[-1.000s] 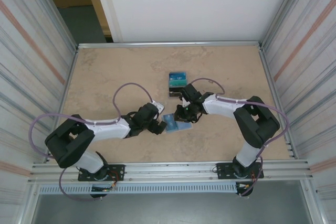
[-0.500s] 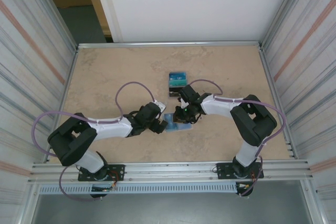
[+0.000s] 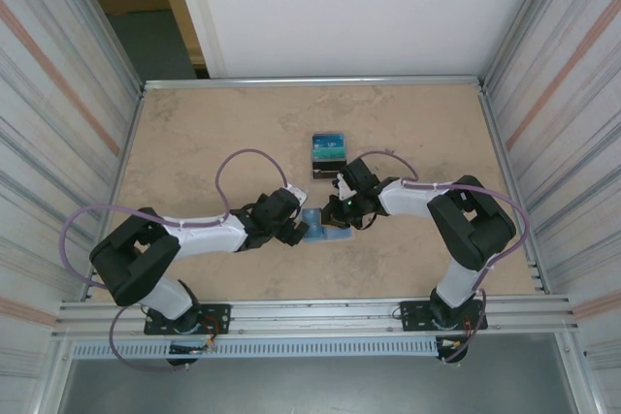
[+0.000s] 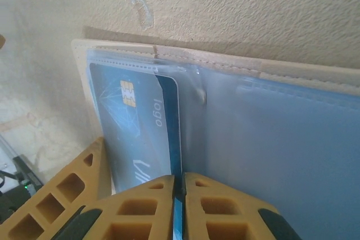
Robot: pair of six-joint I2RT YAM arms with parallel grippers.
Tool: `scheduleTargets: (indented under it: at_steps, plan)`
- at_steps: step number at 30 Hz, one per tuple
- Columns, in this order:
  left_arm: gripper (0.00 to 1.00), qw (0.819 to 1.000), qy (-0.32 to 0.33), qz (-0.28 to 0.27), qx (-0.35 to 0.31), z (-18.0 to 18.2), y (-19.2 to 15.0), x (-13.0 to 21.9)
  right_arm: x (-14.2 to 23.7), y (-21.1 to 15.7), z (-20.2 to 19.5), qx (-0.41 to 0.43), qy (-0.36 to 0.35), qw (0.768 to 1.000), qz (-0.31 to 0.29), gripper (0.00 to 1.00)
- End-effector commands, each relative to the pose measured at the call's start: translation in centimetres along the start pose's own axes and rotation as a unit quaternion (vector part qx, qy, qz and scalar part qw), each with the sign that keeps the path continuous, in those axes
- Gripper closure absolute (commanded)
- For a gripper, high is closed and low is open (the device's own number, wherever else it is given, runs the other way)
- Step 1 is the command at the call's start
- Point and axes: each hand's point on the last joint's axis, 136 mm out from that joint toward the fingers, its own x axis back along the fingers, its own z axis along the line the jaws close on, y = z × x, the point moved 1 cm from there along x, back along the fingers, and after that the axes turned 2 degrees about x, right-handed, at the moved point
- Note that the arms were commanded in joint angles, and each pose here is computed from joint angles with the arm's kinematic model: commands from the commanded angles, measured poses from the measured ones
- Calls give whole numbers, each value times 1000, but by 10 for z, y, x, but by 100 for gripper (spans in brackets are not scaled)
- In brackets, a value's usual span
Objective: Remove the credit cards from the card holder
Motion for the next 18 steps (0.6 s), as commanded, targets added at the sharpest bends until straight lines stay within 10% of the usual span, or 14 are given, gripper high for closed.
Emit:
scheduleTargets:
  at_steps: [1, 18]
  plan:
    - [1, 1000, 5, 13, -17, -2, -2, 0, 7, 2, 20, 2, 53, 999, -4, 89]
    - [1, 999, 12, 22, -30, -4, -3, 0, 12, 4, 25, -2, 100, 995, -12, 87]
